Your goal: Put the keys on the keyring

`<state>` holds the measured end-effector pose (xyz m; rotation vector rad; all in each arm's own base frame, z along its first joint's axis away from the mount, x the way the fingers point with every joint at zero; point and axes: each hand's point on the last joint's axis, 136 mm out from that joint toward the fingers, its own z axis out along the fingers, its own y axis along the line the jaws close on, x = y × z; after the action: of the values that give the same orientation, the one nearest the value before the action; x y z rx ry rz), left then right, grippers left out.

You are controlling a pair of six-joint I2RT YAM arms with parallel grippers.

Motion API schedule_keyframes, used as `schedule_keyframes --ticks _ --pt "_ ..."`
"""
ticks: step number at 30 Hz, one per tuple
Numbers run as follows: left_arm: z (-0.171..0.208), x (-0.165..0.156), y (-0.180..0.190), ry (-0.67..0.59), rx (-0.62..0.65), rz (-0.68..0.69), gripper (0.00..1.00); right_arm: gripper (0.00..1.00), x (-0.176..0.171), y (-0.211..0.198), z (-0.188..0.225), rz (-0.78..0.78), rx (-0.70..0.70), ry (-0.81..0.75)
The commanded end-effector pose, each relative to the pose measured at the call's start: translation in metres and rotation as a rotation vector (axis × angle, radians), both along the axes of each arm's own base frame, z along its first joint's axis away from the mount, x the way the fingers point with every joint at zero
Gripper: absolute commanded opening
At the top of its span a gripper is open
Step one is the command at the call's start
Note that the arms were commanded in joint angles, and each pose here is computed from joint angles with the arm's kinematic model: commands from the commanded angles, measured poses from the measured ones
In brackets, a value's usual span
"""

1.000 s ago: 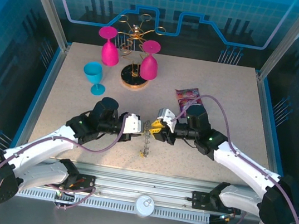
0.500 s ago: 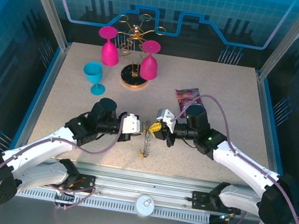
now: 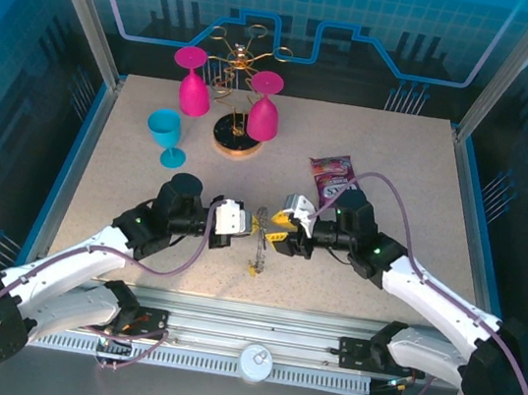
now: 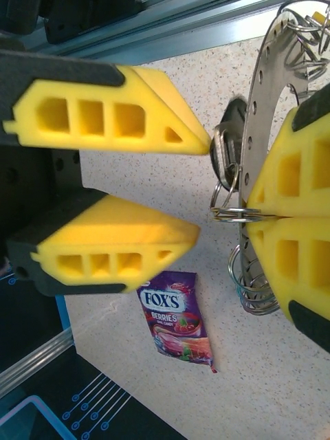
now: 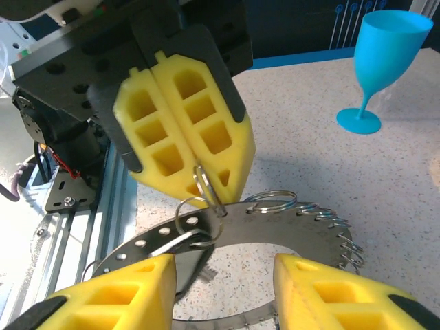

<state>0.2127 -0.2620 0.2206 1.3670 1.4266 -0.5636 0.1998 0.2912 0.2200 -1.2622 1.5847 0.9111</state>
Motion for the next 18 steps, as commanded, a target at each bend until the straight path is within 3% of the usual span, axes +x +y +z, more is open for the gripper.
schedule_keyframes --ticks 1,14,18 --pt "0.017 0.0 -0.005 -0.018 -0.062 -0.006 0.0 0.43 0.003 -0.007 -0.003 -0.048 -0.01 -0.054" --pt "0.02 0.005 -0.004 0.021 -0.096 0.044 0.0 0.4 0.008 0.016 -0.005 -0.07 0.004 -0.093" --pt "0.02 0.005 -0.004 0.023 -0.107 0.046 0.0 0.21 0.013 0.018 -0.005 -0.094 -0.001 -0.1"
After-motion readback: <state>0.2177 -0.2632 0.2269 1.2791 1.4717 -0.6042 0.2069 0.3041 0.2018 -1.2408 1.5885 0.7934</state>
